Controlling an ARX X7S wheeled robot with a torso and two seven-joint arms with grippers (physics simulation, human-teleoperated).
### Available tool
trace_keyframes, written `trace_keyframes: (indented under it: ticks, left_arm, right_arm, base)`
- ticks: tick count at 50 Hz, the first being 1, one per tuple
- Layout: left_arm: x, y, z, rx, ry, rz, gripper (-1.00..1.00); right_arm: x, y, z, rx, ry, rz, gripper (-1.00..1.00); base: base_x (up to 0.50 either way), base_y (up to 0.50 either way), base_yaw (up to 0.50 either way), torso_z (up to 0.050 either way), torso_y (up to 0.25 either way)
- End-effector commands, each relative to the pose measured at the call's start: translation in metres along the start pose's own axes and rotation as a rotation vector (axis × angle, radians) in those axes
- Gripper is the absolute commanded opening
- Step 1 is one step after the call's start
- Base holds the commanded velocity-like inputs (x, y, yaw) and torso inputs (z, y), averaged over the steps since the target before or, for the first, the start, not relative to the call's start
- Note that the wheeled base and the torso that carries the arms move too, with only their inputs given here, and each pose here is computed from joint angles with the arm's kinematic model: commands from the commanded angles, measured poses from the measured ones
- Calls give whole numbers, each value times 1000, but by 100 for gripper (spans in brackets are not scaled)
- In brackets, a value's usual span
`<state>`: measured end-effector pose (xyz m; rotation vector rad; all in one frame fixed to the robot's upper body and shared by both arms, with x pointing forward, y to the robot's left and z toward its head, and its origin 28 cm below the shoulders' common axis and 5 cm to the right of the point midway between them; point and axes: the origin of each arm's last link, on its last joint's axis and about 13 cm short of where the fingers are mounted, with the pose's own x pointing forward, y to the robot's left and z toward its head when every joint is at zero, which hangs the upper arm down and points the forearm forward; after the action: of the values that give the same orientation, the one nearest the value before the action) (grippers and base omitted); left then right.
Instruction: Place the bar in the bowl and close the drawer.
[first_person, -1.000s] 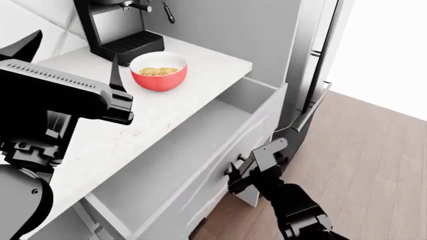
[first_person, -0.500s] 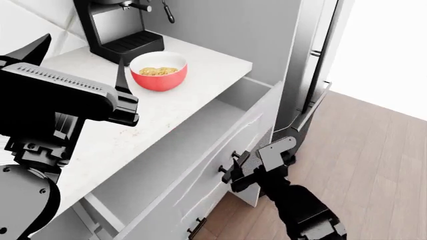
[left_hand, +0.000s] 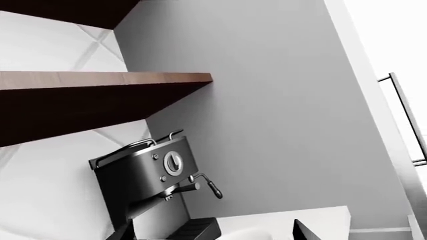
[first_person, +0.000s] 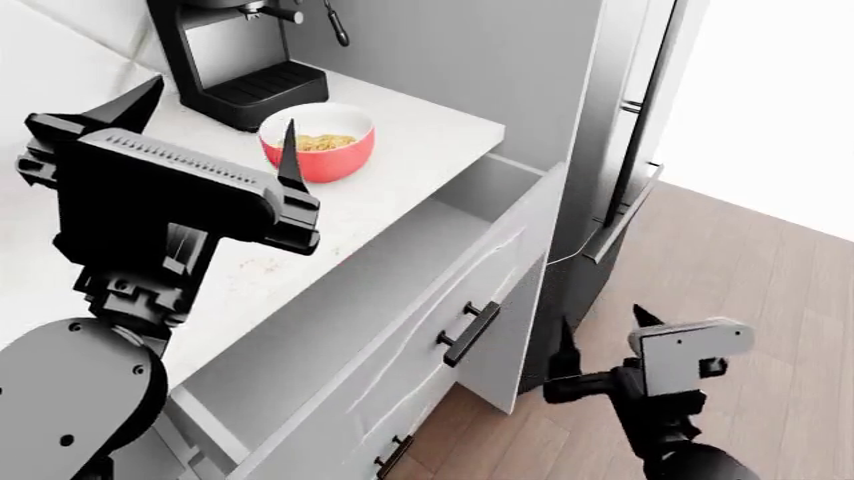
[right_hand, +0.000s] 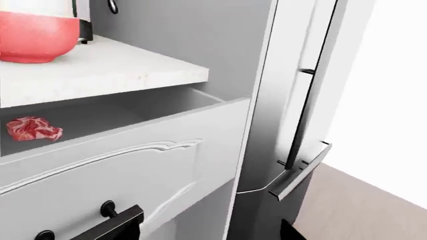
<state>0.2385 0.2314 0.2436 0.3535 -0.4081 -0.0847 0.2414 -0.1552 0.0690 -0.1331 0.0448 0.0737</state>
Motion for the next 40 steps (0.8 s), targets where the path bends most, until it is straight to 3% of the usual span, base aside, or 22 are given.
trace_keyframes:
  ticks: [1, 8, 20, 26, 40]
  left_arm:
    - [14, -25, 4, -62, -36, -87, 100]
    - [22, -43, 11, -102, -69, -155, 100]
    - [22, -59, 26, -152, -111, -232, 100]
    - [29, -79, 27, -207, -110, -286, 100]
    - [28, -130, 33, -308, -86, -408, 100]
  right_arm:
    - [-55, -10, 33, 23, -143, -225, 100]
    - [-69, -12, 55, 18, -229, -352, 100]
    - [-75, -13, 72, 41, -321, -475, 100]
    - [-80, -13, 86, 55, -384, -554, 100]
    - [-96, -17, 89, 14, -401, -642, 100]
  base:
    - [0, 0, 0, 0, 0]
    - [0, 0, 0, 0, 0]
    - [0, 0, 0, 0, 0]
    - [0, 0, 0, 0, 0]
    - [0, 0, 0, 0, 0]
